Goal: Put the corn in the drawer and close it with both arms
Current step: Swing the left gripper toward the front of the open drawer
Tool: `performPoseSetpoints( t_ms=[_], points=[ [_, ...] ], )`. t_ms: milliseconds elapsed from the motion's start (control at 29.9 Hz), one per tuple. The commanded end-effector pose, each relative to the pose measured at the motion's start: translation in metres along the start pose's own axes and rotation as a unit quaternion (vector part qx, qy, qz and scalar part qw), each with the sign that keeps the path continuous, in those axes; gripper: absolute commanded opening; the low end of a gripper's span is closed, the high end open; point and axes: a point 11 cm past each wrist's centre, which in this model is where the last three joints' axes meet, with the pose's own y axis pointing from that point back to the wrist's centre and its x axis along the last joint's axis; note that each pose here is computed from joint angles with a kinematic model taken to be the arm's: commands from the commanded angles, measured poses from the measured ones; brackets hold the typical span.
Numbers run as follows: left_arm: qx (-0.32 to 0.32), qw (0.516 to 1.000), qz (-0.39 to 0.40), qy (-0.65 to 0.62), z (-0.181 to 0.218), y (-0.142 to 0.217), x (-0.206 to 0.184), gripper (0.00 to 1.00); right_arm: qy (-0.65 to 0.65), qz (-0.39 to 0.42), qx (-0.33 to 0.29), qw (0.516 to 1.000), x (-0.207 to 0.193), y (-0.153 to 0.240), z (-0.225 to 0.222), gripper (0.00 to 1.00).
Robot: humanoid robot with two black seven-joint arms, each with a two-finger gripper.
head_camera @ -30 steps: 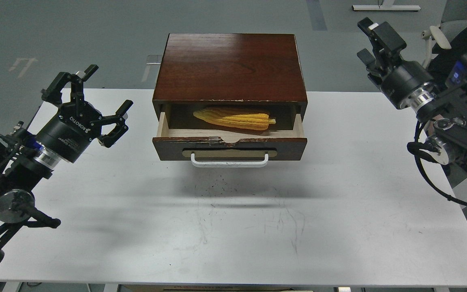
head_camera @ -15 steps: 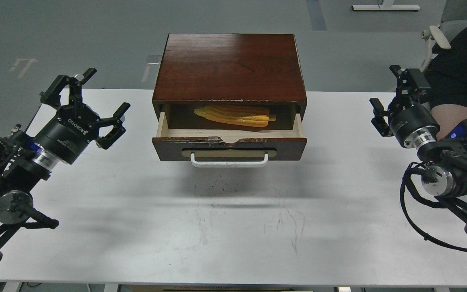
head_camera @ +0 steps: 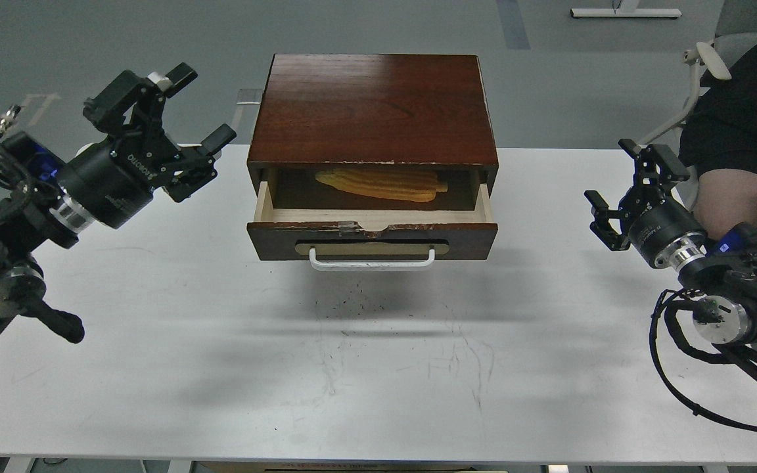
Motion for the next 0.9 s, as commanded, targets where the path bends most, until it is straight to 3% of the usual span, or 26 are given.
performPoseSetpoints(
  t_ms=[0, 201, 501, 602, 635, 668, 702, 769, 835, 869],
  points=[
    [-0.002, 0.989, -0.099, -0.108, 0.022, -0.030, -0.034, 1.00, 0.000, 0.000, -0.002, 1.000, 0.000, 0.001, 0.002, 1.00],
    [0.014, 0.941, -0.213, -0.261, 0.013, -0.052, -0.087, 1.00, 0.004, 0.000, -0.010, 1.000, 0.001, 0.004, 0.008, 1.00],
    [0.029, 0.893, -0.319, -0.315, -0.040, -0.068, -0.161, 0.91, 0.006, 0.003, -0.010, 1.000, 0.004, 0.006, 0.007, 1.00],
    [0.037, 0.890, -0.338, -0.304, -0.050, -0.064, -0.172, 0.74, 0.006, 0.003, -0.010, 1.000, 0.004, 0.006, 0.007, 1.00],
    [0.042, 0.888, -0.346, -0.300, -0.055, -0.061, -0.176, 0.65, 0.006, 0.003, -0.010, 1.000, 0.004, 0.006, 0.007, 1.00],
    [0.045, 0.887, -0.351, -0.296, -0.058, -0.058, -0.179, 0.46, 0.007, 0.004, -0.010, 1.000, 0.005, 0.006, 0.006, 1.00],
    [0.045, 0.887, -0.351, -0.296, -0.059, -0.058, -0.179, 0.46, 0.007, 0.004, -0.010, 1.000, 0.005, 0.006, 0.006, 1.00],
    [0.048, 0.886, -0.357, -0.292, -0.062, -0.057, -0.183, 0.14, 0.008, 0.005, -0.011, 1.000, 0.006, 0.007, 0.007, 1.00],
    [0.055, 0.888, -0.355, -0.287, -0.066, -0.055, -0.182, 0.00, 0.009, 0.005, -0.012, 1.000, 0.006, 0.008, 0.007, 1.00],
    [0.063, 0.890, -0.351, -0.283, -0.072, -0.053, -0.179, 0.00, 0.008, 0.006, -0.014, 1.000, 0.007, 0.009, 0.010, 1.00]
  ],
)
